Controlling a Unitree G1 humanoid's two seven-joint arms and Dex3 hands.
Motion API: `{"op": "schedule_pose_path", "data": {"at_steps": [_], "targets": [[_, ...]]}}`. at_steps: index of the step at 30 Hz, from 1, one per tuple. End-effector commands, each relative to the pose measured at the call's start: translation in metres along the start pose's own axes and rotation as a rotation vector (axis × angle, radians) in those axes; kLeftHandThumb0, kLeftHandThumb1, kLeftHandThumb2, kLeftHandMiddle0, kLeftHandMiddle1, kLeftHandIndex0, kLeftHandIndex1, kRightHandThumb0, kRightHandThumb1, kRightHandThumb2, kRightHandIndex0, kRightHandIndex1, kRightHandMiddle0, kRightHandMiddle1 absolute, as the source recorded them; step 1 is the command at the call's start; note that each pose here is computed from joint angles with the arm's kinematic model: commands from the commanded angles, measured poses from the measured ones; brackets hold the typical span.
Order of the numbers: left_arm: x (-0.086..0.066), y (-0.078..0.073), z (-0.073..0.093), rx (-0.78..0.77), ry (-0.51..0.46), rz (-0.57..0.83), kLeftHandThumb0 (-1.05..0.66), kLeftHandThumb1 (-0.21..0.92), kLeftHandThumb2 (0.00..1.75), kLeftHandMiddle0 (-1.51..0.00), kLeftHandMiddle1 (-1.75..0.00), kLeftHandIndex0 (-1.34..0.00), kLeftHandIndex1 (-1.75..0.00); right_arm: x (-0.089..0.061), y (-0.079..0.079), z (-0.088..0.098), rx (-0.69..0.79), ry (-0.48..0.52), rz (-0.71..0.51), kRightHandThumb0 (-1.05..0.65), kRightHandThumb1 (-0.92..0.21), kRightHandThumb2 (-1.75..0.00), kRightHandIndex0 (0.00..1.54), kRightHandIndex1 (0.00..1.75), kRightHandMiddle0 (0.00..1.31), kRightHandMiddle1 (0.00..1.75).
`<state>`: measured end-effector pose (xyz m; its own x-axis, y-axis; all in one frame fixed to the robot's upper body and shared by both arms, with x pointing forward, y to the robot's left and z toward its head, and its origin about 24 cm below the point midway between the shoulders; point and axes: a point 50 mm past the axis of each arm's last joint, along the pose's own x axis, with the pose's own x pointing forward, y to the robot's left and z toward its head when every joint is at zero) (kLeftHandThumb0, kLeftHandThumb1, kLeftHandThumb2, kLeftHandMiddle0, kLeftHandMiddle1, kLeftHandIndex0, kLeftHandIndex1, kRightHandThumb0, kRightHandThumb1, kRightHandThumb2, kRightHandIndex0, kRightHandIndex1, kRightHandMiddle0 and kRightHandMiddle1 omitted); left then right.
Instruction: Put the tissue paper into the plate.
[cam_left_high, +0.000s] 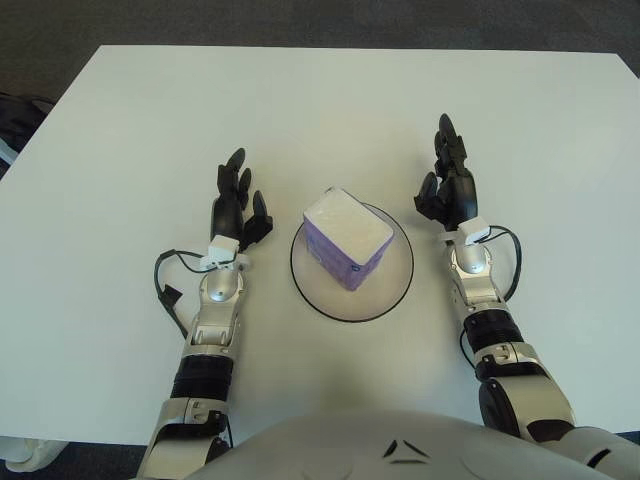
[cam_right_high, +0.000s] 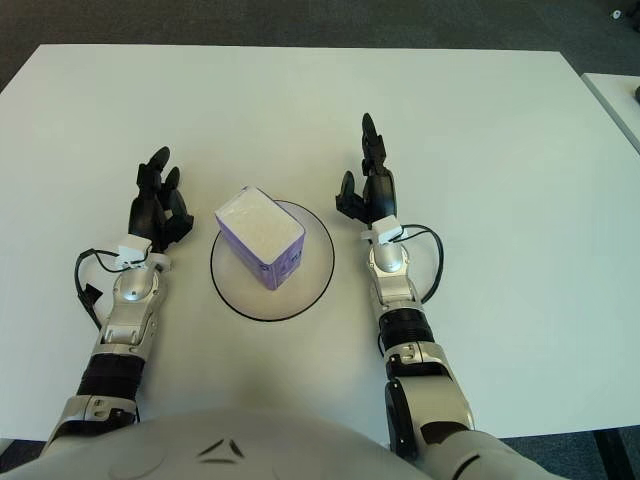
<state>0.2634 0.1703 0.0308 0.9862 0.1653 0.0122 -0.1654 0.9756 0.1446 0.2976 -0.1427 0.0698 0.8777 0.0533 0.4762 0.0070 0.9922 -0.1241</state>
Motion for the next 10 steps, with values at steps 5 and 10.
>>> {"op": "schedule_pose_path", "data": {"at_steps": [5, 10], "targets": [[-0.0141, 0.0020, -0.0206, 0.021, 0.105, 0.000, -0.72, 0.92, 0.92, -0.35, 0.00, 0.00, -0.53, -0.0506, -0.0041, -0.0372, -0.017, 0.222, 0.020, -0.99, -0.92, -0.96, 0.00, 0.00, 0.00, 0.00], [-0.0156, 0.0021, -0.0185, 0.017, 0.102, -0.002, -0.72, 0.92, 0.91, -0.35, 0.00, 0.00, -0.54, -0.0562, -0.0020, -0.0299, 0.030, 0.267, 0.016, -0.89, -0.92, -0.97, 0.01, 0.01, 0.02, 0.01]]}}
